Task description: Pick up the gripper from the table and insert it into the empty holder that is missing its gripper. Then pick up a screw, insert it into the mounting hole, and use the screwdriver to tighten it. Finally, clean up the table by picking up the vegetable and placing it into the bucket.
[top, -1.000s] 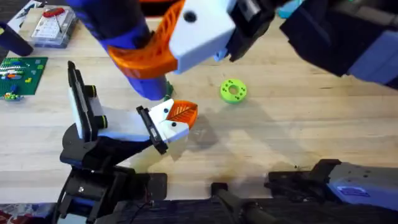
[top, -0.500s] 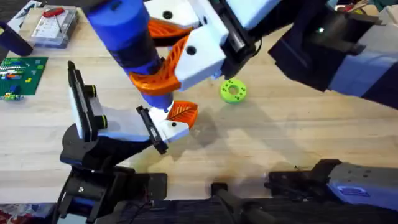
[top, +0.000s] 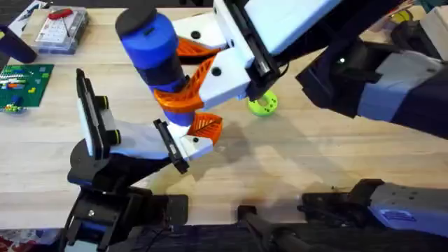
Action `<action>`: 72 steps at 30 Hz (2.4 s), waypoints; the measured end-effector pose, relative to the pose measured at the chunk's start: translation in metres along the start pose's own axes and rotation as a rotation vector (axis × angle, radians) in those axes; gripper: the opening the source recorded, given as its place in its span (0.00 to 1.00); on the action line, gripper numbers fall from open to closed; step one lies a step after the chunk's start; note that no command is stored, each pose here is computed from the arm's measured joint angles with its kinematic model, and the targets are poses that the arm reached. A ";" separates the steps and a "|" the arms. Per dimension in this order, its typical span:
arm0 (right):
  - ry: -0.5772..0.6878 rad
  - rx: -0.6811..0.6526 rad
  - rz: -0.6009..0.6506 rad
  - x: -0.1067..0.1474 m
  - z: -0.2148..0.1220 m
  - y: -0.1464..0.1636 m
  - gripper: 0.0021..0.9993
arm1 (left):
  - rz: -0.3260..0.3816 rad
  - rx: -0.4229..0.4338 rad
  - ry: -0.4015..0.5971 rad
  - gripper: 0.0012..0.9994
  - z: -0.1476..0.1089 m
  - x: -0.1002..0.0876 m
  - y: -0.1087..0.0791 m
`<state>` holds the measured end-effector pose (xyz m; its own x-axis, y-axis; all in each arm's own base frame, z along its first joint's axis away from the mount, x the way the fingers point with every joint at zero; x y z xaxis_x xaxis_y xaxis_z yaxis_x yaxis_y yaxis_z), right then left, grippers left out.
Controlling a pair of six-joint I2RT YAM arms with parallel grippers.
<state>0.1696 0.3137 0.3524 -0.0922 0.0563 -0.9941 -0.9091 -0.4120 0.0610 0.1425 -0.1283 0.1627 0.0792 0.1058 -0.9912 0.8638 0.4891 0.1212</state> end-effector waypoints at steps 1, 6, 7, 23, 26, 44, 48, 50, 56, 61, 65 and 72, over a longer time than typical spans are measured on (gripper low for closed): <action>0.001 0.004 0.009 0.001 0.000 -0.001 0.06 | 0.000 0.000 0.000 0.01 0.000 0.000 0.000; 0.000 0.020 0.021 0.001 -0.001 -0.003 0.06 | 0.000 0.000 0.000 0.01 0.000 0.000 0.000; -0.001 0.024 0.022 0.001 -0.001 -0.004 0.06 | 0.000 0.000 0.000 0.01 0.000 0.000 0.000; -0.004 0.067 0.054 0.010 -0.001 -0.018 0.06 | 0.000 0.000 0.000 0.01 0.000 0.000 0.000; -0.004 0.067 0.059 0.010 -0.001 -0.018 0.06 | 0.000 0.000 0.000 0.01 0.000 0.000 0.000; -0.004 0.066 0.074 0.010 0.000 -0.018 0.06 | 0.000 0.000 0.000 0.01 0.000 0.000 0.000; -0.004 0.065 0.075 0.010 0.000 -0.017 0.06 | 0.000 0.000 0.000 0.01 0.000 0.000 0.000; -0.004 0.065 0.080 0.011 0.000 -0.017 0.06 | 0.000 0.000 0.000 0.01 0.000 0.000 0.000; -0.004 0.066 0.096 0.011 0.000 -0.018 0.06 | 0.000 0.000 0.000 0.01 0.000 0.000 0.000; -0.004 0.063 0.097 0.011 0.001 -0.017 0.06 | 0.000 0.000 0.000 0.01 0.000 0.000 0.000; -0.003 0.056 0.097 0.011 0.003 -0.015 0.06 | 0.000 0.000 0.000 0.01 0.000 0.000 0.000; -0.003 0.055 0.096 0.011 0.003 -0.015 0.06 | 0.000 0.000 0.000 0.01 0.000 0.000 0.000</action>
<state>0.1810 0.3234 0.3408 -0.1810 0.0219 -0.9832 -0.9168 -0.3656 0.1606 0.1424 -0.1283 0.1627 0.0792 0.1058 -0.9912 0.8638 0.4890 0.1212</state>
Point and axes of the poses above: each hand's point on the last joint's axis, 136 mm out from that joint toward the fingers, its own z axis out along the fingers, its own y axis along the line the jaws close on, x = y × z, the point moved 4 cm from there along -z, back along the fingers, and after that the axes turned 15 degrees about z, right-handed, at the moved point
